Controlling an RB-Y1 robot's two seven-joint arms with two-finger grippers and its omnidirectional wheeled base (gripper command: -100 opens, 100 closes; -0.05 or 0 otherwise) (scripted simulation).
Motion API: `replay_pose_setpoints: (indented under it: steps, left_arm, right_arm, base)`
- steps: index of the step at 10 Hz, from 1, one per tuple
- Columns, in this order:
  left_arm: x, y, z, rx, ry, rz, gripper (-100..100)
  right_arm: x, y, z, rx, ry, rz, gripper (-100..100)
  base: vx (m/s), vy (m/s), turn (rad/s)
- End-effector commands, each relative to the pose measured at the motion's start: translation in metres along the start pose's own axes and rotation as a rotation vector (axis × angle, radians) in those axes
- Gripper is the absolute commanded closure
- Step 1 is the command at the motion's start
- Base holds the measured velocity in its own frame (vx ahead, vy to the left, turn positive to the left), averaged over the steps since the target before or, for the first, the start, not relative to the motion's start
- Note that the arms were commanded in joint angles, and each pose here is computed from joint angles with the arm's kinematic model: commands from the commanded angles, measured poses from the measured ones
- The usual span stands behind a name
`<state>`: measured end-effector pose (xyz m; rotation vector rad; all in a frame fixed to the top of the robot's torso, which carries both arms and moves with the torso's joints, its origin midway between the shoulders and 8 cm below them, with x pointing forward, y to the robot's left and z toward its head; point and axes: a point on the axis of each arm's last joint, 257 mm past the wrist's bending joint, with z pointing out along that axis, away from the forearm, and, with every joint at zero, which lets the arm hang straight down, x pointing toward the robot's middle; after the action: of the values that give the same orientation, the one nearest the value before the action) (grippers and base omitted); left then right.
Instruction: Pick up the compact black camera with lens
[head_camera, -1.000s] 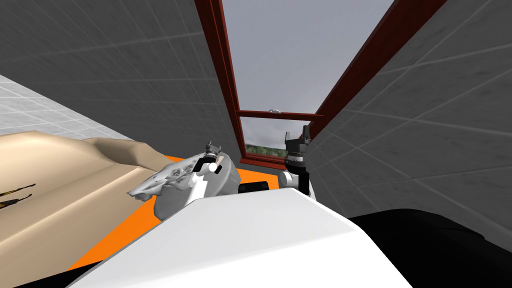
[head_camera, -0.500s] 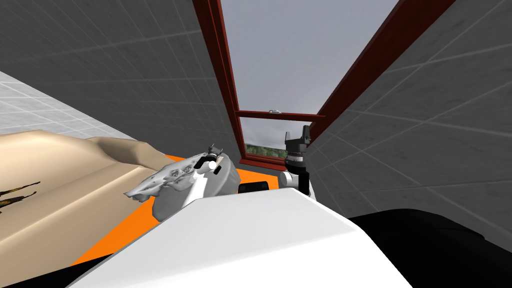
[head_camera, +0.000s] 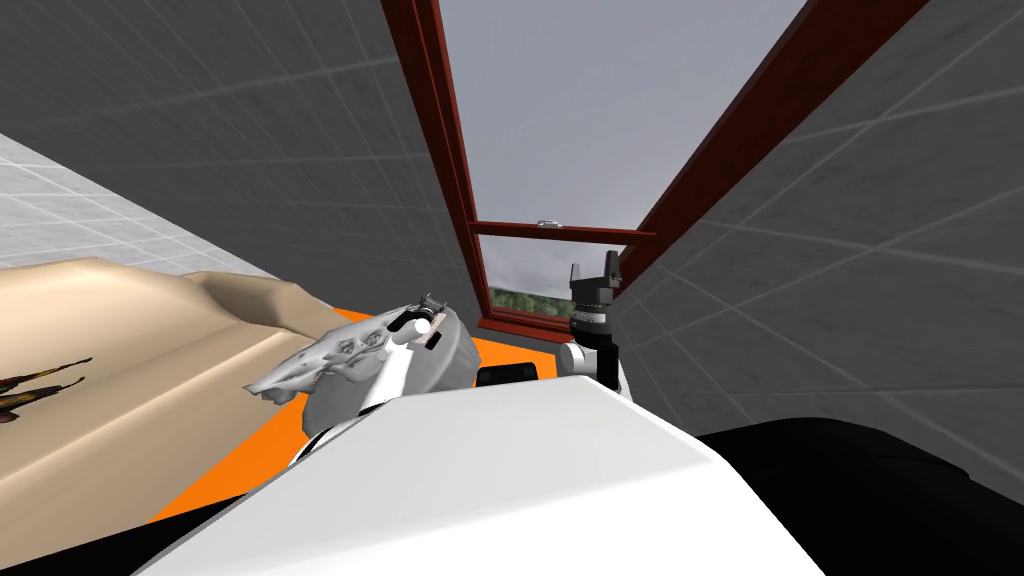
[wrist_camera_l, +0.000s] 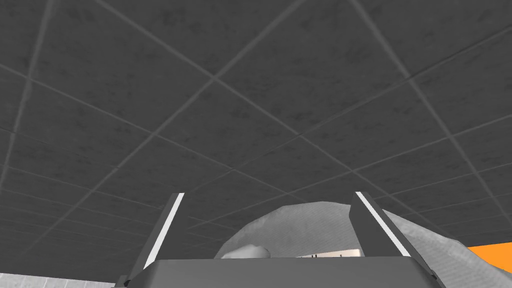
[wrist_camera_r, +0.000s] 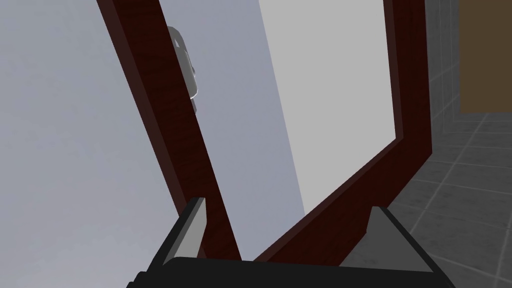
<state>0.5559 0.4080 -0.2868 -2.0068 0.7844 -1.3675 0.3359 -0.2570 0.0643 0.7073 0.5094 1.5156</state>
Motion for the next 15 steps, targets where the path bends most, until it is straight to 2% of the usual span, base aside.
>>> replay_pose_setpoints:
  steps: [1,2,4,5,6,7,8,9,10,14,15]
  left_arm:
    - [-0.018,0.016,0.003,-0.057,-0.04,-0.018,-100]
    - [-0.024,0.021,0.003,-0.066,-0.052,-0.021,-100]
    - [-0.043,0.034,0.007,-0.131,-0.098,-0.048,-100]
    - [-0.046,0.032,0.011,-0.159,-0.111,-0.067,-100]
    - [-0.06,0.045,0.01,-0.19,-0.14,-0.075,-100]
    - [-0.065,0.043,0.012,-0.217,-0.157,-0.095,-100]
    - [-0.079,0.057,0.009,-0.251,-0.188,-0.104,-100]
    - [-0.08,0.058,0.009,-0.254,-0.192,-0.105,-100]
    - [-0.088,0.061,0.009,-0.296,-0.218,-0.127,-100]
    - [-0.128,0.08,-0.001,-0.396,-0.318,-0.191,-100]
    - [-0.13,0.087,-0.004,-0.419,-0.327,-0.194,-100]
  right_arm:
    - [0.0,0.0,0.0,0.0,0.0,0.0,0]
    - [0.0,0.0,0.0,0.0,0.0,0.0,0]
    - [0.0,0.0,0.0,0.0,0.0,0.0,0]
    - [0.0,0.0,0.0,0.0,0.0,0.0,0]
    - [0.0,0.0,0.0,0.0,0.0,0.0,0]
    - [0.0,0.0,0.0,0.0,0.0,0.0,0]
    - [0.0,0.0,0.0,0.0,0.0,0.0,0]
    - [0.0,0.0,0.0,0.0,0.0,0.0,0]
    - [0.0,0.0,0.0,0.0,0.0,0.0,0]
    - [0.0,0.0,0.0,0.0,0.0,0.0,0]
    - [0.0,0.0,0.0,0.0,0.0,0.0,0]
  base:
    - [0.015,-0.025,0.017]
    - [0.004,-0.014,-0.004]
    - [0.013,-0.024,0.03]
    - [0.016,-0.036,0.039]
    - [0.01,-0.03,0.018]
    - [0.01,-0.034,0.029]
    - [0.011,-0.028,0.021]
    - [0.005,-0.012,0.0]
    - [0.009,-0.021,0.036]
    - [0.01,-0.027,0.027]
    - [0.005,-0.024,0.023]
